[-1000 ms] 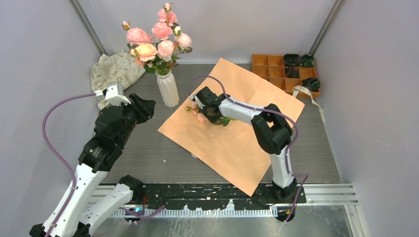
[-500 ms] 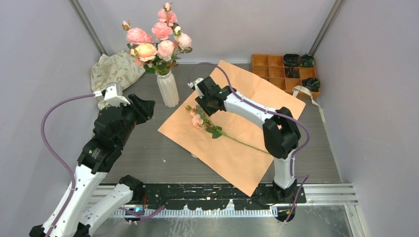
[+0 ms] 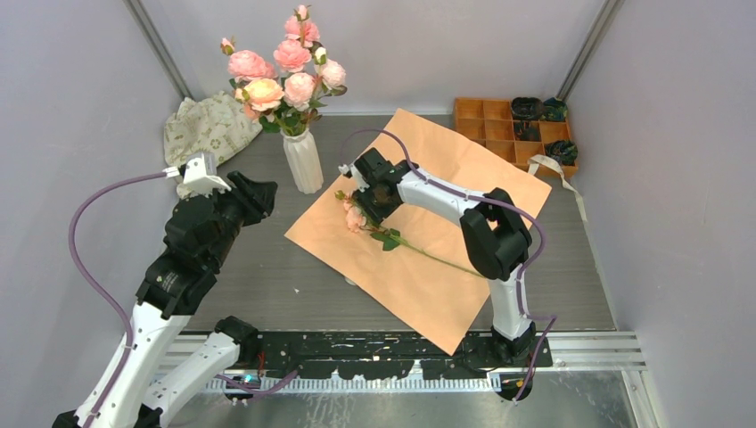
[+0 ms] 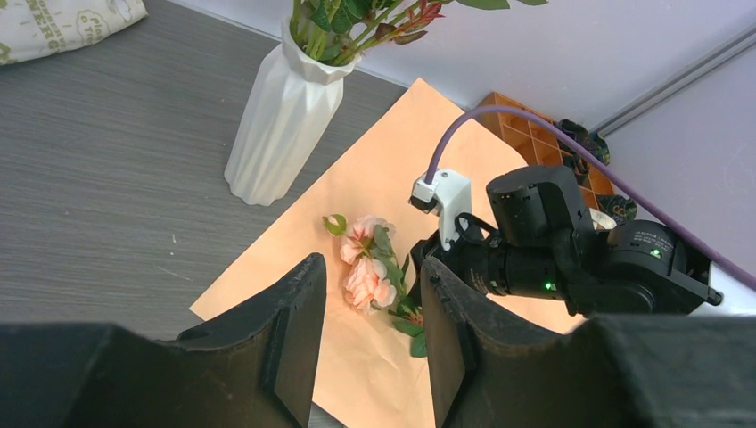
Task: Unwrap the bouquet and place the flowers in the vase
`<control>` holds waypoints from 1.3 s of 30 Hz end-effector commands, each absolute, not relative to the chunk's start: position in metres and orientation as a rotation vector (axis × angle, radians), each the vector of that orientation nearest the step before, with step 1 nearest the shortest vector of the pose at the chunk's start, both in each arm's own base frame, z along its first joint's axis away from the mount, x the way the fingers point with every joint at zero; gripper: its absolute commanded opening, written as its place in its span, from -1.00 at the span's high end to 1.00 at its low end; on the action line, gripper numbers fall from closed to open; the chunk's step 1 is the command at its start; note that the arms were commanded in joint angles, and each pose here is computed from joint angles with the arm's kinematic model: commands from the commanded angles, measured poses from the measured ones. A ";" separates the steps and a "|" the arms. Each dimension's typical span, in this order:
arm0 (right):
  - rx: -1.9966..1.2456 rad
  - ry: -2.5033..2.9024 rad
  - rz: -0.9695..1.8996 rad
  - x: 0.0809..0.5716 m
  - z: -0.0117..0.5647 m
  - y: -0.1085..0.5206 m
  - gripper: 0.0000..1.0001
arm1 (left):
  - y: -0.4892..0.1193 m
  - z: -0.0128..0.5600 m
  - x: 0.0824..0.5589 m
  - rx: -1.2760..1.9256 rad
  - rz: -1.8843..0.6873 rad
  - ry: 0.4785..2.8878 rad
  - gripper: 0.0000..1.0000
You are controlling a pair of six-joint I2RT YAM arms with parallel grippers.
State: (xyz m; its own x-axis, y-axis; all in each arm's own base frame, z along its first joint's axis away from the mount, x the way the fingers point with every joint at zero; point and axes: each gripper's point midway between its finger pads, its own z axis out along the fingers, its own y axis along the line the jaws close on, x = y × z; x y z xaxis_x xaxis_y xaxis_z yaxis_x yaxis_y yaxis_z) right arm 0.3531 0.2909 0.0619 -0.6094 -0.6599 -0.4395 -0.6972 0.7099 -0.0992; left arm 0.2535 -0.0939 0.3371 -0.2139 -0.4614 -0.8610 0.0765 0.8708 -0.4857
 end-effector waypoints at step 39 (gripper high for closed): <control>-0.724 1.534 0.683 0.333 0.418 0.359 0.98 | -0.086 0.351 0.248 -0.323 -0.508 1.670 0.12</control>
State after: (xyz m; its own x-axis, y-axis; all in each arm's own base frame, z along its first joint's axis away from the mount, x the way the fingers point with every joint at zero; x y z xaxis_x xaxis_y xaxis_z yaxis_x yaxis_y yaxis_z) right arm 0.3340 0.3520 0.2687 -0.3365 -0.3986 -0.8532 -0.7685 0.6398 0.0042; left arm 0.2499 -0.0895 0.3380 -0.2035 -0.4647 -0.8618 0.0673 0.8715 -0.4858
